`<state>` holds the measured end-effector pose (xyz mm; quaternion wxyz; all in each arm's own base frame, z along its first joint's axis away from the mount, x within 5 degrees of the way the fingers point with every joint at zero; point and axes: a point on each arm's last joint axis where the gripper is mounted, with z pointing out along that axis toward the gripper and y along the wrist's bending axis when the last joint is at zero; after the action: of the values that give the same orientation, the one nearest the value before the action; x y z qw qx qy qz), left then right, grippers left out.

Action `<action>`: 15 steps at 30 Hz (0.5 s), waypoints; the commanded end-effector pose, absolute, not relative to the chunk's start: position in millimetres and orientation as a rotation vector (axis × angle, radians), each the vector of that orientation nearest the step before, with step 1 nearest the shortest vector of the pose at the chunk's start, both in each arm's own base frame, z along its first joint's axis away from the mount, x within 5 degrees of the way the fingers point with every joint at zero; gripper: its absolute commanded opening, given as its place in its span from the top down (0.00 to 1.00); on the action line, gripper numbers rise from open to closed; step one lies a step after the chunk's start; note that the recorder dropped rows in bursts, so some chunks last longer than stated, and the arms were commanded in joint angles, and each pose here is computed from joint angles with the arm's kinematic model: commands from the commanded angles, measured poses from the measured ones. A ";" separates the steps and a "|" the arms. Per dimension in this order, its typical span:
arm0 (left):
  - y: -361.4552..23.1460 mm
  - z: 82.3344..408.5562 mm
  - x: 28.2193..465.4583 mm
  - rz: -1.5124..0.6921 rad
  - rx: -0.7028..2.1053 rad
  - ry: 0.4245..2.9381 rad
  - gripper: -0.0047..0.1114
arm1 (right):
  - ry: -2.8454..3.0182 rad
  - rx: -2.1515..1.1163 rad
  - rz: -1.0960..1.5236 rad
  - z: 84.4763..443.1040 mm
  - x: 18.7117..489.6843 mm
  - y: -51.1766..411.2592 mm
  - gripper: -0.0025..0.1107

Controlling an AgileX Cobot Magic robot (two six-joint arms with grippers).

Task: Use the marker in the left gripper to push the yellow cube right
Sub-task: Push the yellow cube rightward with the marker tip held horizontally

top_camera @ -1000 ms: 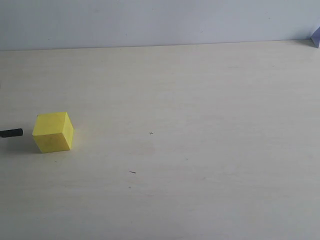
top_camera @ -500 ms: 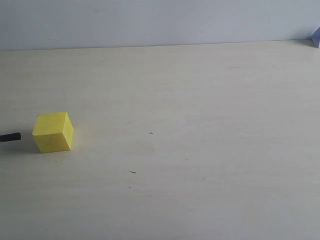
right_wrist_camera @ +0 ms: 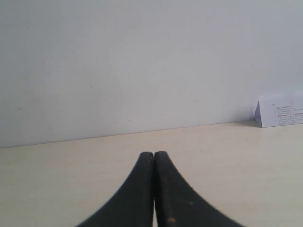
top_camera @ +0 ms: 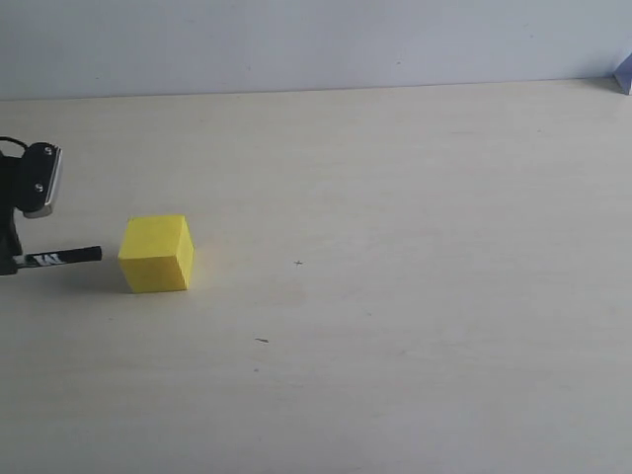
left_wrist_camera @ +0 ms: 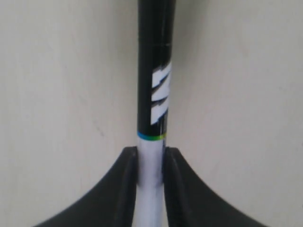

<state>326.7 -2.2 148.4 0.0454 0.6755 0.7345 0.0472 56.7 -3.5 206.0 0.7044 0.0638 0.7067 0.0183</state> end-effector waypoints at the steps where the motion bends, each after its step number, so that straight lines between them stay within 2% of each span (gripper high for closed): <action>1: 7.3 148.0 327.4 0.163 2.071 2.263 0.96 | 1.565 0.139 0.042 205.3 56.4 -3.4 0.98; 8: -6.7 148.2 332.7 0.213 2.113 2.157 0.96 | 1.565 0.139 0.042 205.3 56.4 -3.4 0.98; 15: -64.5 142.2 333.7 0.193 2.280 1.958 0.96 | 1.565 0.139 0.042 205.3 56.4 -3.4 0.98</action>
<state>332.4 -40.4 142.3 0.0545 0.7368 0.6708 0.0650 56.7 -3.5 206.0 0.7044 0.0638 0.7067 0.0183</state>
